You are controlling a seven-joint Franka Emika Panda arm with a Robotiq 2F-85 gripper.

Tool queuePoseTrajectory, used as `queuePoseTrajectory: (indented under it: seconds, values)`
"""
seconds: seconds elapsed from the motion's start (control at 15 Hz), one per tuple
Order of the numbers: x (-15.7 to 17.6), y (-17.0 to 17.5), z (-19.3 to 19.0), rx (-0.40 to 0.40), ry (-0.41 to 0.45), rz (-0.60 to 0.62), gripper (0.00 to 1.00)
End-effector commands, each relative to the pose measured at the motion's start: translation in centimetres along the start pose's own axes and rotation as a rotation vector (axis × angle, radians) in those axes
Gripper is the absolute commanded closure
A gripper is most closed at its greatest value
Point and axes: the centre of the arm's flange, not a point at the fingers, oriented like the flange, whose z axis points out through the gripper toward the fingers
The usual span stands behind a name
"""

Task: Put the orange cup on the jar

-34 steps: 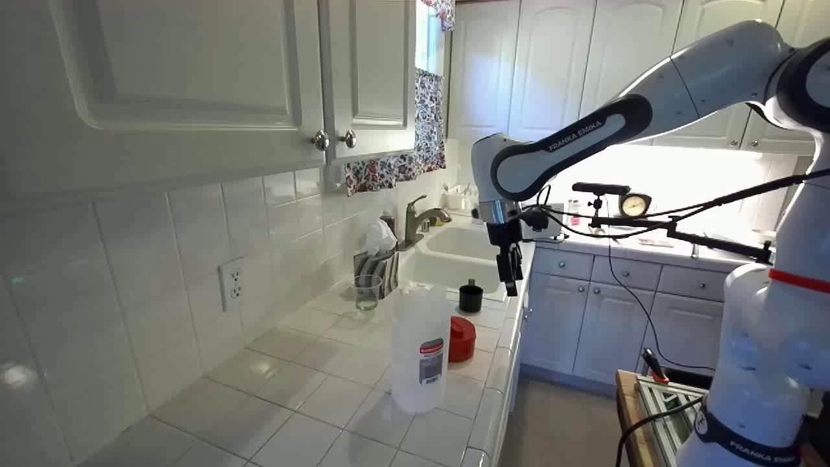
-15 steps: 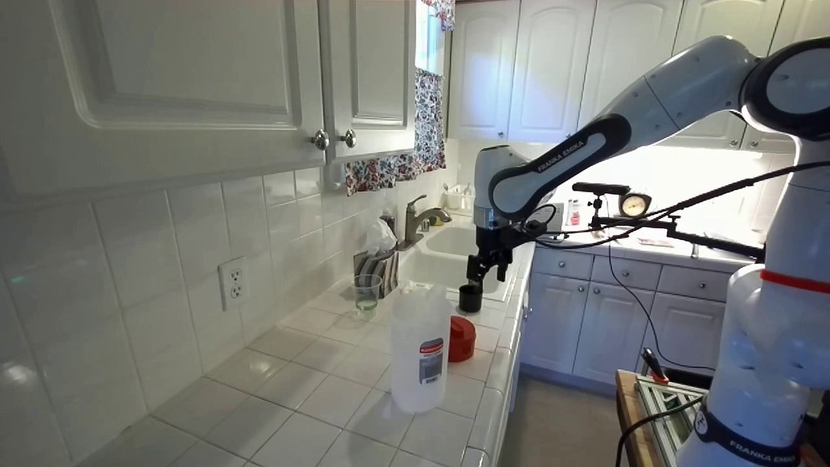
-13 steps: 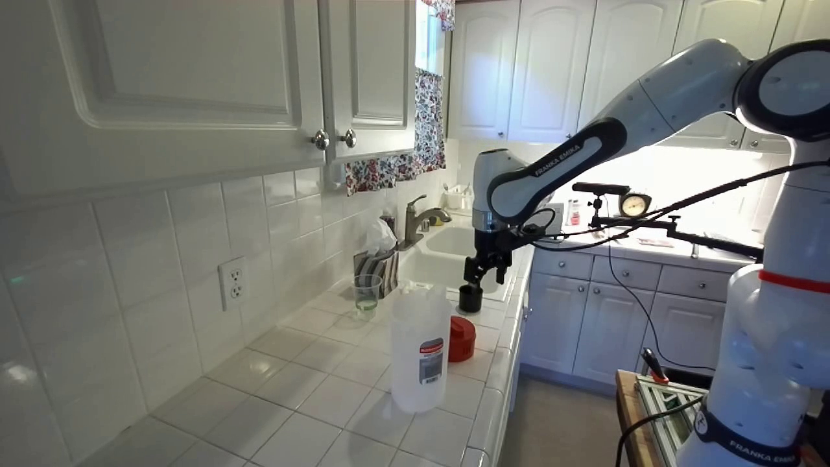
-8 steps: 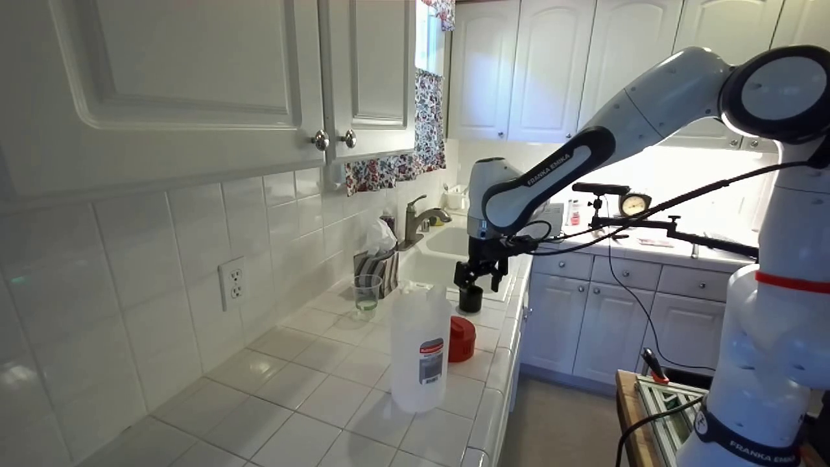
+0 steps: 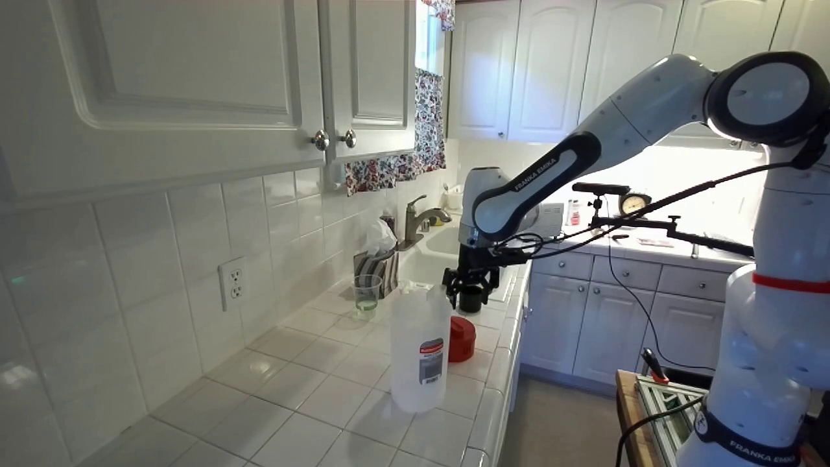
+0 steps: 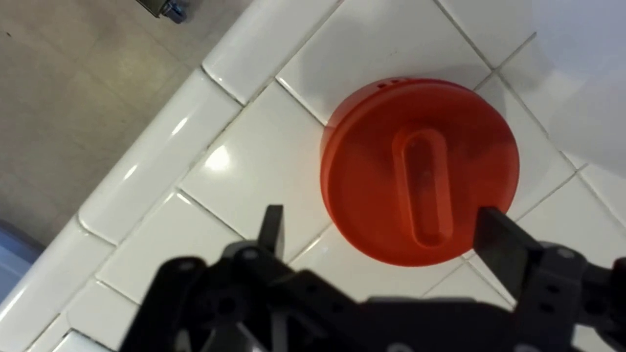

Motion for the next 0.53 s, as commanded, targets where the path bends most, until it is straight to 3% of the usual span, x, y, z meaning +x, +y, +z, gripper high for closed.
queuePoseTrajectory:
  seconds: [0.0, 0.47]
  values:
    - [0.9, -1.1, 0.8, 0.04, 0.012, 0.002, 0.0]
    - [0.9, -1.9, 2.2, 0.048, 0.007, -0.037, 0.0]
